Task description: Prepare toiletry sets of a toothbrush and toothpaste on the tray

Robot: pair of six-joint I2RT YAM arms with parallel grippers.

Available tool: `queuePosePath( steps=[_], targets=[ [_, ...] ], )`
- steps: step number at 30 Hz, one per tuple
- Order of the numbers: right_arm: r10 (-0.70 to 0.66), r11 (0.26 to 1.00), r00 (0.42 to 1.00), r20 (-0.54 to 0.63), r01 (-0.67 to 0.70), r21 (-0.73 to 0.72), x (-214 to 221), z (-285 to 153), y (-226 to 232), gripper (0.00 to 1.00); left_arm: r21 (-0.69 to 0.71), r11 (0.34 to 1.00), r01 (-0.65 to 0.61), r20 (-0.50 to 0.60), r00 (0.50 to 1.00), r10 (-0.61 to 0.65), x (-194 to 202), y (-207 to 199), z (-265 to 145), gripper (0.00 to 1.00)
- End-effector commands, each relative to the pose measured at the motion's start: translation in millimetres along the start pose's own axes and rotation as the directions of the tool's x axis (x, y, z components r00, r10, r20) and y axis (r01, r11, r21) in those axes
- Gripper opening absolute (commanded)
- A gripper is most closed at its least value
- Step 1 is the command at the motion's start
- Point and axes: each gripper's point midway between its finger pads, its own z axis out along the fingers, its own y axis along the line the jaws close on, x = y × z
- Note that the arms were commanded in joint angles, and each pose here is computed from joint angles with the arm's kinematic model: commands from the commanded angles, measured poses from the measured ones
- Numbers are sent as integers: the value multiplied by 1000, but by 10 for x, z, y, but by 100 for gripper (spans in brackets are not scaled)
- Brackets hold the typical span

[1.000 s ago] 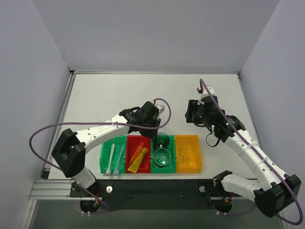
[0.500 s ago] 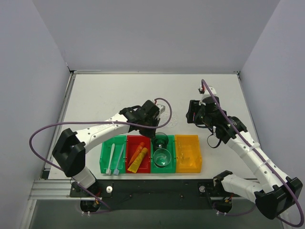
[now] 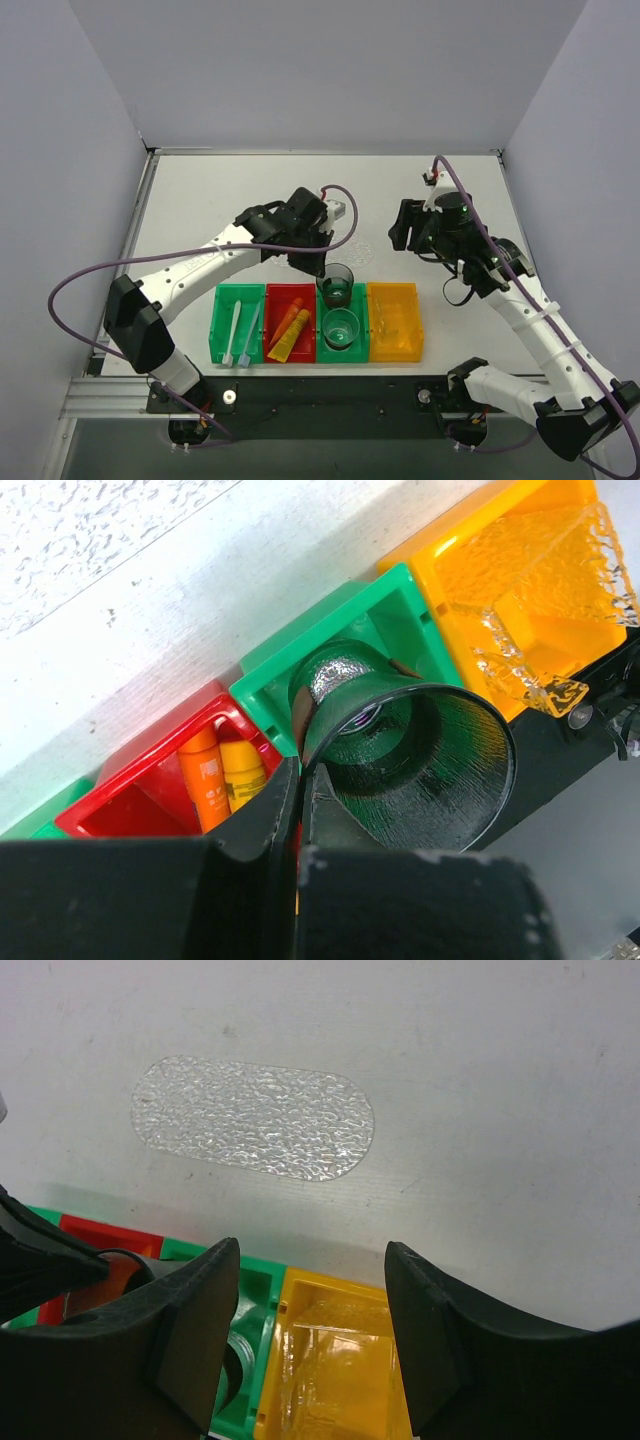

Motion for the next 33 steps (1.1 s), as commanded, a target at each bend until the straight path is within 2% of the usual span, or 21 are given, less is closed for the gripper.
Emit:
queuePosePath(
  steps=[1, 8, 12, 21, 26, 31, 33],
  targets=[
    [-6, 997, 1000, -31, 3, -74, -52, 15, 192, 55, 49, 998, 43, 96, 994, -47, -306, -55, -323, 0],
    [-31, 991, 996, -83, 20, -130, -57, 202, 408, 55, 39, 986, 161, 153, 974, -165, -502, 122, -336, 0],
    [-62, 974, 990, -130, 31, -223, -39, 278, 655, 55, 15, 972, 235, 179, 956, -234, -597, 216, -338, 0],
    [-150, 948, 974, -171, 93, -304, 17, 358, 1048, 54, 57, 967, 249, 207, 944, -256, -717, 134, -451, 0],
    [-136, 963, 978, -160, 92, -254, -13, 397, 973, 55, 26, 963, 268, 207, 941, -267, -666, 359, -516, 0],
    [-56, 989, 988, -147, 35, -142, -100, 372, 528, 55, -17, 953, 304, 275, 917, -288, -729, 795, -720, 0],
    [-5, 994, 984, -176, -14, -107, 20, 388, 319, 54, -41, 952, 302, 321, 907, -273, -826, 966, -824, 0]
  ],
)
